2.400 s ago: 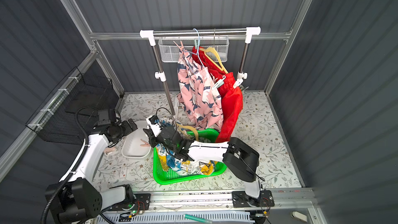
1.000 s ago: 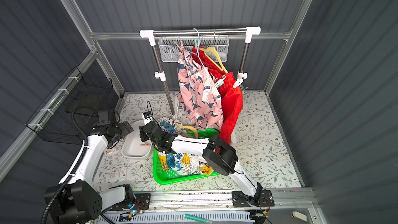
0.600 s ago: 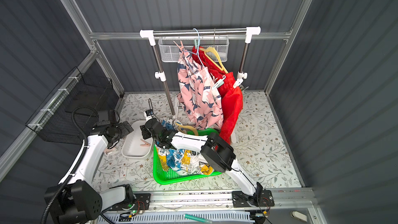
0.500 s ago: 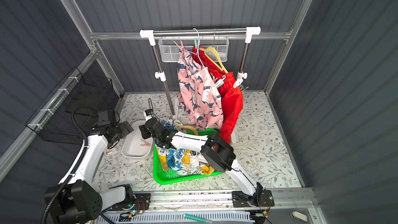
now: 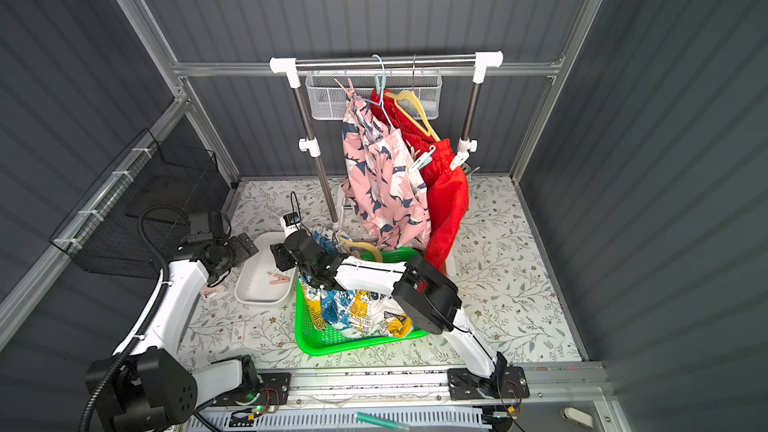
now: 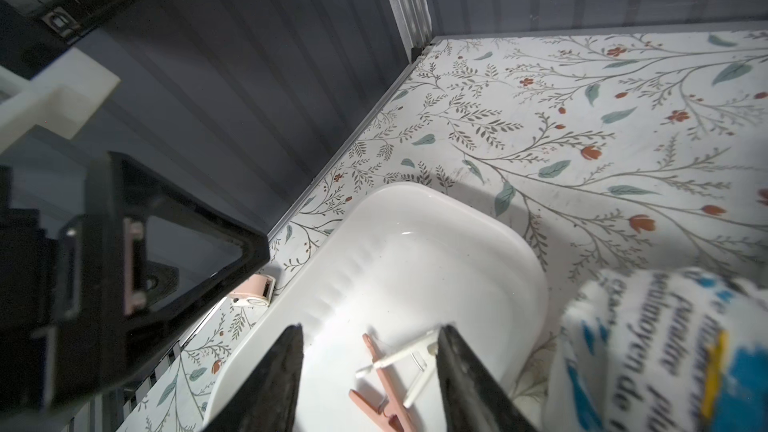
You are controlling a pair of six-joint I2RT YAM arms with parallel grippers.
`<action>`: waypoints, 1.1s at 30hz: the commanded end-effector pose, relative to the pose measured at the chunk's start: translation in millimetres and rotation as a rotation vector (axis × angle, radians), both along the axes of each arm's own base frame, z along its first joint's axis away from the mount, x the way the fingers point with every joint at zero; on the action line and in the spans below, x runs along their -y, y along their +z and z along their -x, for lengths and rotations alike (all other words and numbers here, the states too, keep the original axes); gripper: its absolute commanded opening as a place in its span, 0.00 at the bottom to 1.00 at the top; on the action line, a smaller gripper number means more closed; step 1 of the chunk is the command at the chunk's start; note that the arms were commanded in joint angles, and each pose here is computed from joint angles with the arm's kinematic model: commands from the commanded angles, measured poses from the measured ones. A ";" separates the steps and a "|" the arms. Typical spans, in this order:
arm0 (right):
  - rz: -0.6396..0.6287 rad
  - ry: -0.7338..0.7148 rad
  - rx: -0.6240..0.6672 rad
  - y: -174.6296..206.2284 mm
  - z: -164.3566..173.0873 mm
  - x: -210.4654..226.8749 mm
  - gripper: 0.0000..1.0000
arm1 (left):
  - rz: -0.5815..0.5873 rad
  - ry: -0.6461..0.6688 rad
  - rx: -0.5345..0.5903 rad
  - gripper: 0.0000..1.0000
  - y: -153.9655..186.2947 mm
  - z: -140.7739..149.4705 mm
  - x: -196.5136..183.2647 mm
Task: Remove the clothespins securing shorts to the hanger
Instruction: Place the clothespin in the storage box.
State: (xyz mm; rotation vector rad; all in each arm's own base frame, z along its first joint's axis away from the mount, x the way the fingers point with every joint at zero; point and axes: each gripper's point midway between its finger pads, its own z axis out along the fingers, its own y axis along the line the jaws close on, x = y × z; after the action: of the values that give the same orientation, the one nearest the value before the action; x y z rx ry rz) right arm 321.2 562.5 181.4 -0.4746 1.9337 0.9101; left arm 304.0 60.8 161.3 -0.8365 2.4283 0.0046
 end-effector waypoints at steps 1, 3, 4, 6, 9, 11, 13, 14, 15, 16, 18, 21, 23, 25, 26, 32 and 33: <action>-0.067 -0.034 0.076 41.6 -1.2 11.9 0.55 | 0.024 0.030 0.010 1.00 -0.5 3.6 -2.0; -0.074 -0.051 0.089 47.0 -0.6 20.5 0.55 | 0.029 0.023 0.010 1.00 -1.2 3.1 -0.7; -0.080 -0.061 0.095 49.8 -0.2 25.6 0.55 | 0.032 0.020 0.010 1.00 -1.3 2.8 -0.1; -0.091 -0.072 0.109 56.2 2.1 33.5 0.55 | 0.040 0.005 0.007 0.99 -2.3 1.7 2.2; -0.090 -0.081 0.114 60.8 7.4 47.7 0.56 | 0.051 -0.015 0.009 1.00 -2.6 0.0 5.6; -0.086 -0.094 0.115 63.0 11.7 61.3 0.57 | 0.059 -0.030 0.011 1.00 -3.1 -0.6 8.3; -0.079 -0.107 0.118 64.3 15.1 76.1 0.58 | 0.072 -0.052 0.022 1.00 -2.8 -2.2 13.1; -0.067 -0.114 0.117 61.5 16.8 85.4 0.58 | 0.076 -0.062 0.024 1.00 -3.4 -3.0 15.5; -0.065 -0.118 0.116 62.6 19.1 93.2 0.58 | 0.080 -0.070 0.023 1.00 -4.1 -3.4 18.0; -0.057 -0.130 0.106 59.7 19.5 103.8 0.58 | 0.083 -0.082 0.019 1.00 -5.0 -4.1 21.1; -0.043 -0.159 0.071 48.3 18.7 125.2 0.58 | 0.084 -0.108 0.012 1.00 -6.5 -5.1 27.7; -0.031 -0.200 0.008 33.1 18.6 157.8 0.58 | 0.076 -0.150 0.004 1.00 -7.6 -6.2 38.6; -0.016 -0.225 -0.035 20.8 20.5 180.0 0.58 | 0.054 -0.180 0.001 1.00 -5.9 -6.4 46.4; -0.003 -0.254 -0.075 11.1 20.7 200.5 0.58 | 0.040 -0.216 0.001 1.00 -5.4 -5.7 56.5; 0.002 -0.263 -0.093 4.9 21.6 209.9 0.58 | 0.034 -0.234 0.001 1.00 -5.4 -5.3 61.5; 0.013 -0.335 -0.184 -20.0 25.0 265.1 0.58 | 0.032 -0.333 -0.016 1.00 -7.8 -5.3 87.2; 0.013 -0.338 -0.194 -22.3 26.1 271.5 0.58 | 0.036 -0.341 -0.013 1.00 -7.9 -5.3 89.3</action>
State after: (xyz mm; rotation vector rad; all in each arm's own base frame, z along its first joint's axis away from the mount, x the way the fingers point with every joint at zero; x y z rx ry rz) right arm 300.7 304.4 167.3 -0.0970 2.0710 0.7301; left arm 313.2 -26.5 159.0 -0.4667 2.5274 -0.1771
